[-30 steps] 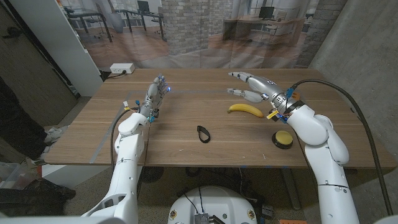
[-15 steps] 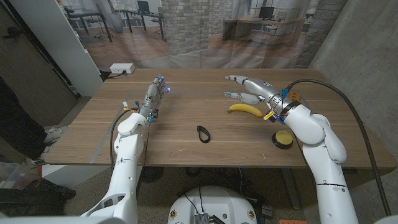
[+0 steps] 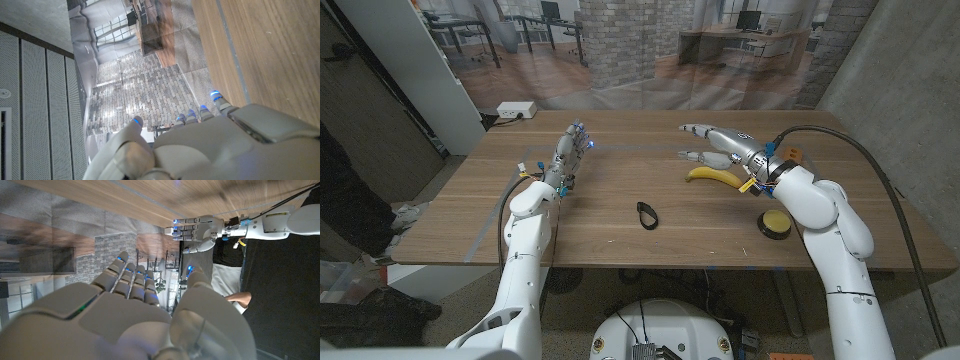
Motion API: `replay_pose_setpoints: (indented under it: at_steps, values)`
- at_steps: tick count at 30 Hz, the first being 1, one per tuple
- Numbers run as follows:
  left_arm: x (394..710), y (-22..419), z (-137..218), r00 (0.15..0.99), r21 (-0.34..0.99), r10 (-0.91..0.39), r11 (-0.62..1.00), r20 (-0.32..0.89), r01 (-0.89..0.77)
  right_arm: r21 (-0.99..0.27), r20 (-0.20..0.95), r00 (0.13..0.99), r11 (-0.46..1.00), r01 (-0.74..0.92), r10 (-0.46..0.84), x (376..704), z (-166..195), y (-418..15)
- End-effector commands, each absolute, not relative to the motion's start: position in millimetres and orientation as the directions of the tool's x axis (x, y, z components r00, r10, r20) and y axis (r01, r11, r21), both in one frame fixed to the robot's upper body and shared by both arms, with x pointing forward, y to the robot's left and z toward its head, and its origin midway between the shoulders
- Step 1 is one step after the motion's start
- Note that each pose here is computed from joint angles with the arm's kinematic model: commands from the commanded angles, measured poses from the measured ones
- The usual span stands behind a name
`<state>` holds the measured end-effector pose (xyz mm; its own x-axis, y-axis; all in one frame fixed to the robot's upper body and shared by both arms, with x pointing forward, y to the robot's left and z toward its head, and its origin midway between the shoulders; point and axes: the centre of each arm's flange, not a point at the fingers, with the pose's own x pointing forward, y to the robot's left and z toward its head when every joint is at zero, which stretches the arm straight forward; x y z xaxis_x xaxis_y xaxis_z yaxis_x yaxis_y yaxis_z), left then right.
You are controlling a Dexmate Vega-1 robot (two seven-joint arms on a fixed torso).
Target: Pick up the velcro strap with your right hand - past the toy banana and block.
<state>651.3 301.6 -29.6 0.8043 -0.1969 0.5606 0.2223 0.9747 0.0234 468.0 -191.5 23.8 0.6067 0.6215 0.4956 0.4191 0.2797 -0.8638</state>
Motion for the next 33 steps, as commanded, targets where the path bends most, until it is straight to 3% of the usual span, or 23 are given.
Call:
replay_pose_setpoints:
  at_steps: [1,33]
  values:
    - [656.3,300.6,-28.1,0.806,0.024,-0.198,0.975,0.557,0.222,-0.883,0.457,0.634,0.233,0.408,0.623,473.4,21.4,-188.9]
    - [658.7,298.5,-28.1,0.807,0.026,-0.203,0.974,0.554,0.227,-0.902,0.402,0.688,0.134,0.409,0.605,469.9,14.3,-181.2]
